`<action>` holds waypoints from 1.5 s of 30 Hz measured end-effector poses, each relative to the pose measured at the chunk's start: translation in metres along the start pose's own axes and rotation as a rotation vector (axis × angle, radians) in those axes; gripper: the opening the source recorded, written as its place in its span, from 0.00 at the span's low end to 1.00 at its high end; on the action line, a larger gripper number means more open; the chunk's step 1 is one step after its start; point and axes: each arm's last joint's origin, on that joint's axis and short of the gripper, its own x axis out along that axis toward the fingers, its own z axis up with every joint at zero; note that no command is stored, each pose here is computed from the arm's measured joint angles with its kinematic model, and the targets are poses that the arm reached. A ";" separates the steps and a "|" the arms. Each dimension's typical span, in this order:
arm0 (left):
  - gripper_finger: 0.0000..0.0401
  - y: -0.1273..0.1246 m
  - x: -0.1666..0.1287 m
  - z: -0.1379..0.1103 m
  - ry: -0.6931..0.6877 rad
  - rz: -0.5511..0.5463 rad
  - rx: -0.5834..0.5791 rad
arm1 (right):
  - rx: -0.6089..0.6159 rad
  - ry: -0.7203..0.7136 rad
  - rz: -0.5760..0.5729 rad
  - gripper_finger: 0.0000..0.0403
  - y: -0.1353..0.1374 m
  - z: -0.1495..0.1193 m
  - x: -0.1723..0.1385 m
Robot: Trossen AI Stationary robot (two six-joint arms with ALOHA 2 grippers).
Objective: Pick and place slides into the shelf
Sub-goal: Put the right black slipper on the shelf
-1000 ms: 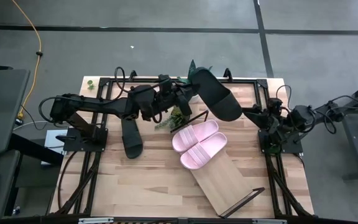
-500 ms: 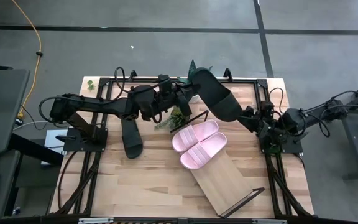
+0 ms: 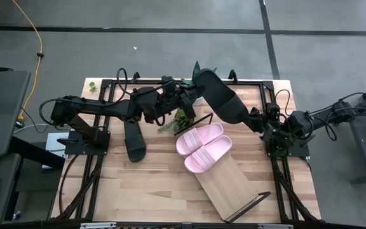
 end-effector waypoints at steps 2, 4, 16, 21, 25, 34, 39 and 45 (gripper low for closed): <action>0.12 0.000 0.000 -0.001 0.012 -0.007 0.005 | -0.003 0.002 -0.002 0.07 0.000 0.000 0.000; 0.12 0.000 0.000 0.000 0.026 -0.031 0.006 | -0.010 0.000 -0.004 0.05 0.000 0.000 0.000; 0.47 0.004 0.000 -0.014 0.150 -0.014 0.051 | -0.116 -0.168 -0.076 0.04 0.007 0.032 -0.013; 0.54 0.006 -0.001 -0.018 0.189 -0.001 0.058 | -0.143 -0.110 -0.118 0.04 0.004 0.043 -0.027; 0.53 0.005 -0.003 -0.017 0.222 -0.048 0.056 | -0.112 -0.012 -0.163 0.04 0.000 0.051 -0.042; 0.39 -0.001 -0.026 0.005 0.338 -0.198 0.050 | 0.106 0.344 -0.136 0.04 -0.006 0.061 -0.074; 0.31 -0.002 -0.043 0.016 0.407 -0.220 0.063 | 0.227 0.586 -0.158 0.04 -0.012 0.049 -0.081; 0.25 -0.003 -0.057 0.022 0.453 -0.215 0.077 | 0.312 0.796 -0.196 0.04 -0.023 0.025 -0.084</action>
